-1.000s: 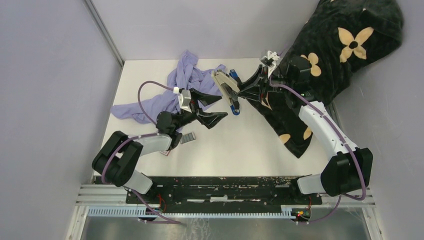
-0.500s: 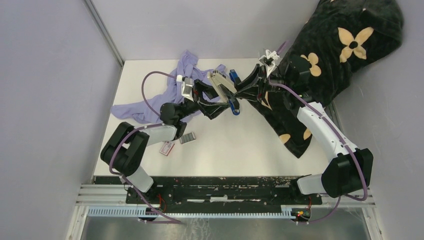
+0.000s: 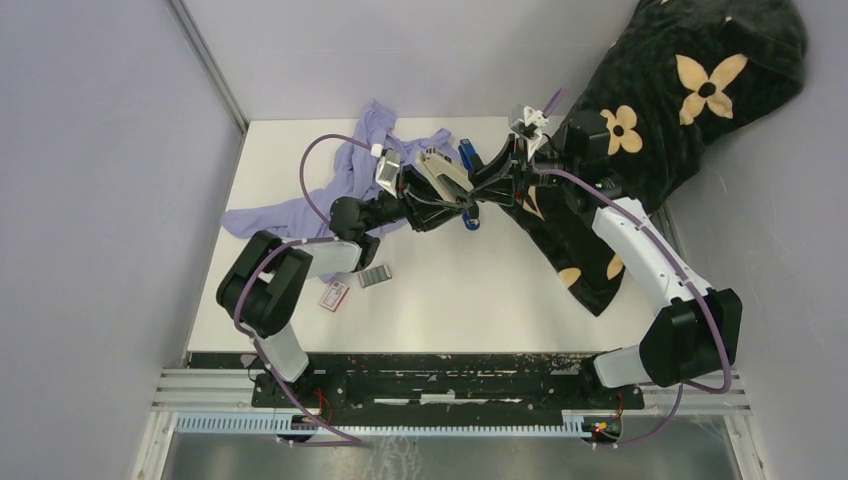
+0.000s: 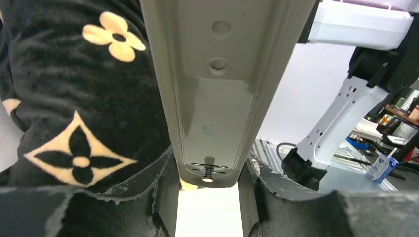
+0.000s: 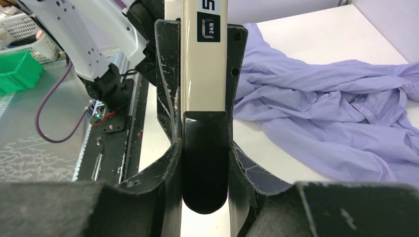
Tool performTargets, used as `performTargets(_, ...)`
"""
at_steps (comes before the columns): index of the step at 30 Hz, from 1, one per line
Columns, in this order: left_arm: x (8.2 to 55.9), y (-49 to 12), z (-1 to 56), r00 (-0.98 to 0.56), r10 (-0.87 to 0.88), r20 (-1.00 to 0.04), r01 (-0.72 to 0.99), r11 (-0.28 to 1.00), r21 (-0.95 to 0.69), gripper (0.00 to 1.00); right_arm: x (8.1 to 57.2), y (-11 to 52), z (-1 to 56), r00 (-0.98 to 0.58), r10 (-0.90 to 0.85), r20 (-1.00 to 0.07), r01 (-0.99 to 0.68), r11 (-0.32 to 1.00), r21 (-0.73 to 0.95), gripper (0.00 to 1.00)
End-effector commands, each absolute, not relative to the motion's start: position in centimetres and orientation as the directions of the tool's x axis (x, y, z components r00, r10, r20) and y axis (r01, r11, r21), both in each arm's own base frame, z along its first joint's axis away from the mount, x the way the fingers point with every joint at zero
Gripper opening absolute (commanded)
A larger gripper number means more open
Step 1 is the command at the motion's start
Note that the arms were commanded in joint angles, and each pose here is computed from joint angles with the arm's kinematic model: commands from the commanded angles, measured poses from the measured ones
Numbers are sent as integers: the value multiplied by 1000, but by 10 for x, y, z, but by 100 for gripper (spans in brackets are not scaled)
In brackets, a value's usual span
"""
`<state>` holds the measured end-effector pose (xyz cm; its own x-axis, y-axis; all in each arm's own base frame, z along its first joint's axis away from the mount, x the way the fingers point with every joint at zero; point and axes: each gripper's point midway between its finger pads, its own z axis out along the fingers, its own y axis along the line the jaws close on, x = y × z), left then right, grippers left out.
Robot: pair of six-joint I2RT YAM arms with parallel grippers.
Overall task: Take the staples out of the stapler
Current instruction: Unload the staple at the center of the board.
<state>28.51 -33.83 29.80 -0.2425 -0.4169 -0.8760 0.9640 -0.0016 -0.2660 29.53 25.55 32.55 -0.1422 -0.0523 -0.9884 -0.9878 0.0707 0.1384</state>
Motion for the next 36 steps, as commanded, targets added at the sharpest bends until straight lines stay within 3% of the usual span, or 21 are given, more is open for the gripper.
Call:
performTargets(1, 274, -323, 333, -95, -491, -866, 995, -40, -87, 7, 301, 250, 333, 7, -65, -998, -999, 34, -10, 1)
performTargets(6, 290, -320, 294, -53, -384, -922, 998, 20, -66, 3, 318, 240, 284, 38, -162, -986, -997, 63, -49, 1)
performTargets(12, 322, -317, 202, -37, -98, -995, 991, 124, -49, 3, 343, 235, 210, 137, -287, -948, -988, 29, -152, 1)
performTargets(18, 349, -301, 149, -16, 66, -998, 983, 186, -4, 3, 355, 237, 149, 113, -413, -903, -993, -73, -91, 1)
performTargets(23, 362, -281, 105, -64, 242, -968, 976, 216, -11, 3, 368, 230, 123, 128, -496, -859, -992, -73, -106, 1)
performTargets(27, 365, -263, 84, -76, 358, -930, 975, 223, 6, 3, 371, 217, 105, 119, -569, -814, -993, -61, -103, 1)
performTargets(36, 378, -261, 93, -106, 360, -927, 962, 272, -4, 3, 381, 185, 93, 69, -658, -750, -994, 20, -108, 1)
